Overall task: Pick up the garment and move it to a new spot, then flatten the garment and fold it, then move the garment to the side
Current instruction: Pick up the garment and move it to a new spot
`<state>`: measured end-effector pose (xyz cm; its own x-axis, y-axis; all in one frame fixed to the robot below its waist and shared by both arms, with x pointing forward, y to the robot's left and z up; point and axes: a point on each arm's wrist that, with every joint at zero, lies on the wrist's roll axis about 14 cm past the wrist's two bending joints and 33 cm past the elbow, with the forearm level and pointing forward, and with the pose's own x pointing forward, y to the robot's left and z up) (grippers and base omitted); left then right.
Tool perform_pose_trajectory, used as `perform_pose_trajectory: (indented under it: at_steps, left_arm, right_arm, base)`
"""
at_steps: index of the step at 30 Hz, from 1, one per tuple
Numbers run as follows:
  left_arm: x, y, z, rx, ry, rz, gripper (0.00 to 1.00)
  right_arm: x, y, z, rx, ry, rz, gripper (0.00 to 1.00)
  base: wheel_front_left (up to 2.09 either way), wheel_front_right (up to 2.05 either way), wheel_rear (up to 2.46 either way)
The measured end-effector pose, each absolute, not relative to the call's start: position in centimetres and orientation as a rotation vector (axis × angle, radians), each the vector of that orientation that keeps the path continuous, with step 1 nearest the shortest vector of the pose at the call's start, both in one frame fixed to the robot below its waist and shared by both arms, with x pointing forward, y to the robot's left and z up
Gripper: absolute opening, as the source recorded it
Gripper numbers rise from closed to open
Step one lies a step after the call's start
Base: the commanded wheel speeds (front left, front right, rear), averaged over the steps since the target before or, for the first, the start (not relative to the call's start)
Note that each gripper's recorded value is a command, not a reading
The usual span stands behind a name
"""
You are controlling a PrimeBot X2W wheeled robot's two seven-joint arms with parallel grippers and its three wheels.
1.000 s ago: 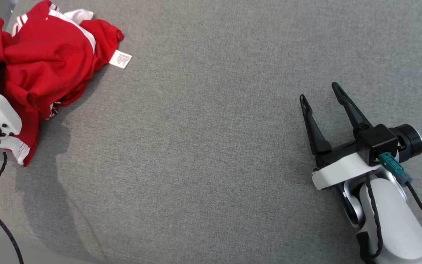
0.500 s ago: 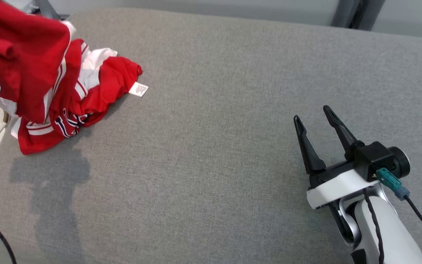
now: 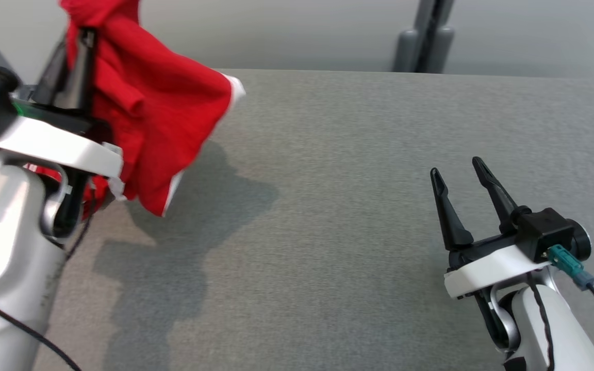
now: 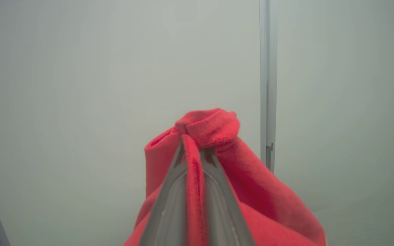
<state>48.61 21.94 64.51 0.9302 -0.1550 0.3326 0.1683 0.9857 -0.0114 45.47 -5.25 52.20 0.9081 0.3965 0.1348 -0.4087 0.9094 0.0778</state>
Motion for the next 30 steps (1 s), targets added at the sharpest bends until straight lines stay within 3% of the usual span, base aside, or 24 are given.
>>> perform_pose_trajectory:
  at_steps: [13, 26, 27, 29, 30]
  left_arm:
    - [50.8, 3.4, 60.7, -0.229, -0.253, -0.554, 0.0]
    - [51.6, -9.6, 51.0, -0.241, 0.002, -0.785, 0.0]
    - [51.3, -10.4, 50.0, -0.229, 0.026, -0.807, 0.07]
    - [50.7, -11.2, 49.0, -0.202, 0.046, -0.839, 0.87]
    - [50.3, -11.9, 48.4, -0.187, 0.058, -0.865, 1.0]
  right_arm:
    - [43.8, -17.0, 53.1, 0.068, -0.147, 0.105, 1.0]
    - [40.2, -25.7, 51.6, 0.047, -0.096, -0.141, 1.0]
    - [40.0, -26.1, 51.5, 0.043, -0.09, -0.153, 1.0]
    - [39.7, -26.4, 51.4, 0.04, -0.085, -0.164, 1.0]
    - [39.5, -26.7, 51.2, 0.038, -0.079, -0.174, 1.0]
  base:
    - [0.0, 0.0, 0.0]
    - [0.0, 0.0, 0.0]
    - [0.0, 0.0, 0.0]
    - [0.0, 0.0, 0.0]
    - [0.0, 0.0, 0.0]
